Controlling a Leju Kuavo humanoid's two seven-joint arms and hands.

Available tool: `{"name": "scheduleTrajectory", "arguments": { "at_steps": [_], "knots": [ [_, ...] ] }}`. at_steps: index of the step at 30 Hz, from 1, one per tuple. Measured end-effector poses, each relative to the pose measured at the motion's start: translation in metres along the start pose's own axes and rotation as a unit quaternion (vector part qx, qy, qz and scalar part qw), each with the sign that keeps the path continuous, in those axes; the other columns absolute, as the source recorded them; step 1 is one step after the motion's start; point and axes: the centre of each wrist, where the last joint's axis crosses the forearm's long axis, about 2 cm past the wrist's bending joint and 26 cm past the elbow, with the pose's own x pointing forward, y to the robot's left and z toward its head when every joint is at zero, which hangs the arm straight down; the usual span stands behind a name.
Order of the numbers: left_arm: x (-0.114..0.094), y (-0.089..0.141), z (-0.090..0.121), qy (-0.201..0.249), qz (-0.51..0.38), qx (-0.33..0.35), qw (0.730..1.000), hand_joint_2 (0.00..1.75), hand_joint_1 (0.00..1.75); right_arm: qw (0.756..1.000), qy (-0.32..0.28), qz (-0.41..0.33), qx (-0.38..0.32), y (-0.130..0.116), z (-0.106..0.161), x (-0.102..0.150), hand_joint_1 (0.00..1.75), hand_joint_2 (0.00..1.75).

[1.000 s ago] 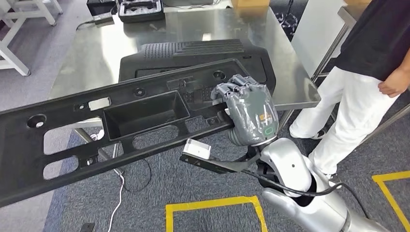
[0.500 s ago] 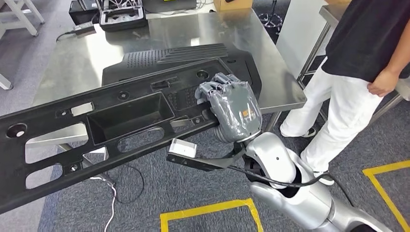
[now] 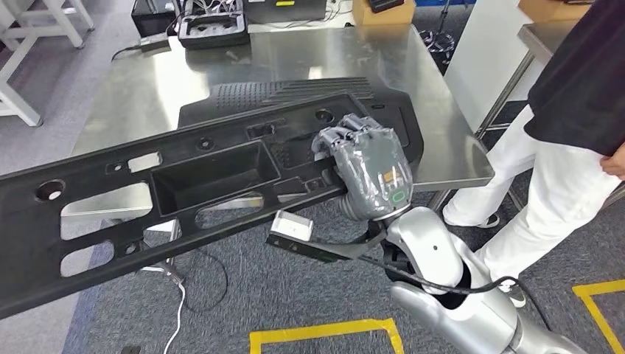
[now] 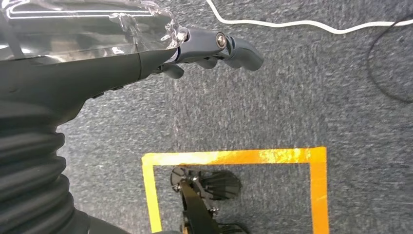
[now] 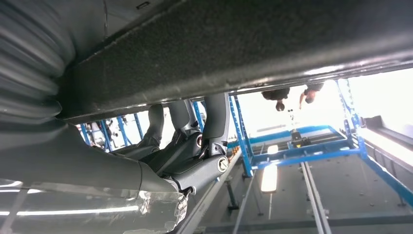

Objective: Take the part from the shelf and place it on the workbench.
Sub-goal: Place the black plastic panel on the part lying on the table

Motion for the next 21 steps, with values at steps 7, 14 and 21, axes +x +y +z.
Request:
{"name": "scheduleTrajectory", "arguments": {
  "at_steps": [7, 14, 21],
  "knots": [
    [0.0017, 0.0001, -0.0005, -0.002, -0.001, 0.0, 1.0, 1.75, 0.0, 1.0, 0.001, 0.001, -0.001, -0.0003, -0.0009, 0.0011, 1.75, 1.75],
    [0.0003, 0.0011, -0.0001, 0.0, -0.003, 0.0, 1.0, 1.75, 0.0, 1.0, 0.002, 0.005, 0.002, 0.0001, -0.0008, 0.0018, 1.75, 1.75],
    [0.0025, 0.0007, -0.0008, -0.002, -0.004, -0.001, 1.0, 1.75, 0.0, 1.0, 0.002, 0.006, 0.0, -0.0004, -0.0013, 0.0018, 1.75, 1.75]
  ]
}}
